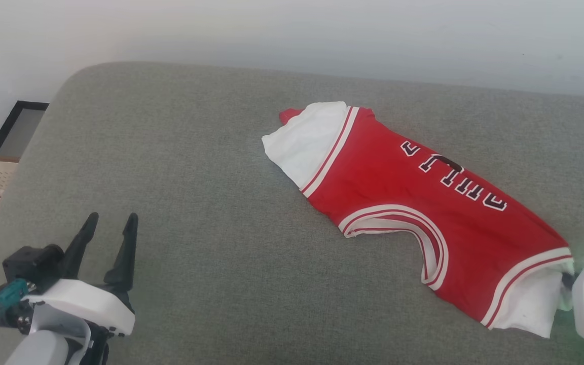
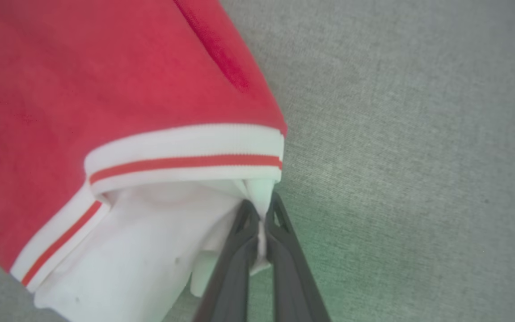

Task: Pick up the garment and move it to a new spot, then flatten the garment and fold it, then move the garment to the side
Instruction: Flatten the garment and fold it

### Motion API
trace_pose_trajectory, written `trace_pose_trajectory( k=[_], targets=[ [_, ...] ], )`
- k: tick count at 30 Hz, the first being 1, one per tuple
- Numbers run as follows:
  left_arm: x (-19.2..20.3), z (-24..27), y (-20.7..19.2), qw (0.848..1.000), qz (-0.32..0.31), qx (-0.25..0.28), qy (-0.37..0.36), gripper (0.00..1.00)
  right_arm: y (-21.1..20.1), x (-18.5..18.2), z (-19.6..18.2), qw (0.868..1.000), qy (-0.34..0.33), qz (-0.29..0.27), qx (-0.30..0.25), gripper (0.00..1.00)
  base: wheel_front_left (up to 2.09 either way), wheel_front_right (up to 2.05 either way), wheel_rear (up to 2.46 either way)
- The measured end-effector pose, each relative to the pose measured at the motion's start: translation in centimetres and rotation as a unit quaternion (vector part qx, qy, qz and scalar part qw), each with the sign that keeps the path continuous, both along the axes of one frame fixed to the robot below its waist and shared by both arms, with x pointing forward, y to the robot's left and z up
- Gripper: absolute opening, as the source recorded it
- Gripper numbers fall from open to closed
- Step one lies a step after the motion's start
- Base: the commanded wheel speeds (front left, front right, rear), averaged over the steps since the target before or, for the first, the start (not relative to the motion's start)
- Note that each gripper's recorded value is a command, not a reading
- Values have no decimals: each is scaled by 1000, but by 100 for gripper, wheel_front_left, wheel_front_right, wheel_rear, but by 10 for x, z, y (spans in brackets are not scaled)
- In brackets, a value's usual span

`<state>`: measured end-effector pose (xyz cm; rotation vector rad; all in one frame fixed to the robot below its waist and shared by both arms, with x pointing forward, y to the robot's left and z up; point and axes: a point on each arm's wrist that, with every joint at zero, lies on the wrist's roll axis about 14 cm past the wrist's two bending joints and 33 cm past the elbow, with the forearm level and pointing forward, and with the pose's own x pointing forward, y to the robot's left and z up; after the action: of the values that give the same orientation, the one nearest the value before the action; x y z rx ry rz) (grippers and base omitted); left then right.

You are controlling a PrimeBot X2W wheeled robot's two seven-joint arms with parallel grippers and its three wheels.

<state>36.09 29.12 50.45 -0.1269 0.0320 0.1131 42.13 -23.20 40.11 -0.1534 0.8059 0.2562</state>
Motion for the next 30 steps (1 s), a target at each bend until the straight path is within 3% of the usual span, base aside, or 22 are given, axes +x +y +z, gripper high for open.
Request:
trace_pose_trajectory(
  k=[2,3,4,5,13,19,22,30],
  targets=[
    [1,1,0,1000,-2,1,1,100,2,-2,-7,1000,13,-4,3,23,0,0,0],
    [3,2,0,1000,-3,2,0,100,2,-1,-8,1000,14,-7,6,35,0,0,0],
    [4,4,0,1000,-5,3,-2,100,2,0,-8,1000,13,-7,6,55,0,0,0],
    [5,4,-1,1000,-7,4,0,100,3,2,-8,1000,11,-6,4,100,0,0,0],
    [20,19,-10,999,-40,17,-3,100,-7,18,22,999,-40,-11,4,100,0,0,0],
    [45,34,-35,995,-93,24,2,100,-14,32,79,985,-171,-13,16,100,0,0,0],
    [59,36,-50,992,-122,28,13,100,-12,37,109,968,-249,-19,30,100,0,0,0],
    [108,39,-88,979,-195,39,48,100,-26,30,172,902,-425,-60,33,100,0,0,0]
  ],
)
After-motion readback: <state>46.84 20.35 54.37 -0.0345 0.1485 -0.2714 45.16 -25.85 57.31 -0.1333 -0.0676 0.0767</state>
